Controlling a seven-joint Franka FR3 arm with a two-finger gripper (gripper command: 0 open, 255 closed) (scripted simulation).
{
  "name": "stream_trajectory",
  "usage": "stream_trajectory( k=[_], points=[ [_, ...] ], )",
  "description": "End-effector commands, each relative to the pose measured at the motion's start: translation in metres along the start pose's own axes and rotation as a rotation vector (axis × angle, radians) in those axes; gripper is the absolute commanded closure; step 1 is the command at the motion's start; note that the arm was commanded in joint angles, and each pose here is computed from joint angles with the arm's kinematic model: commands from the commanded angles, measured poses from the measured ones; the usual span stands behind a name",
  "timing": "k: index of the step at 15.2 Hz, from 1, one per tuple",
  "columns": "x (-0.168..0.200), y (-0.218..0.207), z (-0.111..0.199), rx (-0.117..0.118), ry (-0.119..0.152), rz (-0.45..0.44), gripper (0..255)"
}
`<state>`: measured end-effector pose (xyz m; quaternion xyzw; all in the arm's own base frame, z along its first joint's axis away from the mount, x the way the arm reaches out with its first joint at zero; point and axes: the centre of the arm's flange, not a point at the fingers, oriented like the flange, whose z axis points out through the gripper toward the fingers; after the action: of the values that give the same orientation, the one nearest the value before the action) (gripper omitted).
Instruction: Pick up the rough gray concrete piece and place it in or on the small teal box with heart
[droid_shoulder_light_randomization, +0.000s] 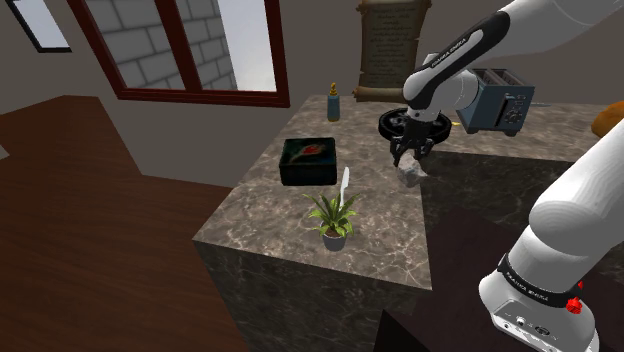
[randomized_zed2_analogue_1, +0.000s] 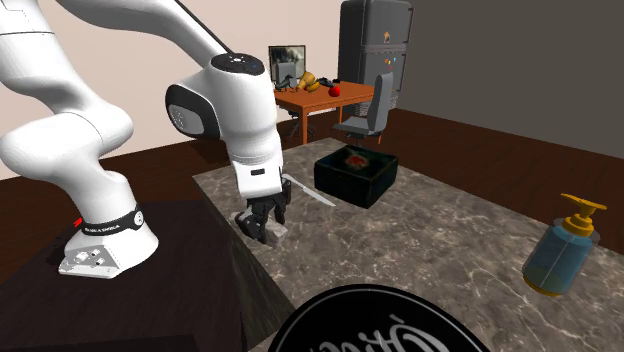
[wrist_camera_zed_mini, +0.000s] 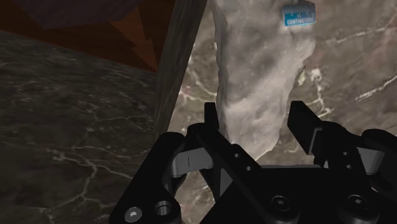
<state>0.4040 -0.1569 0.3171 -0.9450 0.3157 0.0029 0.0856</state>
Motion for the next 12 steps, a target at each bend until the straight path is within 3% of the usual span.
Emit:
stream_trajectory(
  k=[1,12],
  points=[
    [0.0,0.0,0.0,0.0,0.0,0.0,255],
    [-0.003,-0.007,-0.047,0.0,0.001,0.0,255]
  ],
)
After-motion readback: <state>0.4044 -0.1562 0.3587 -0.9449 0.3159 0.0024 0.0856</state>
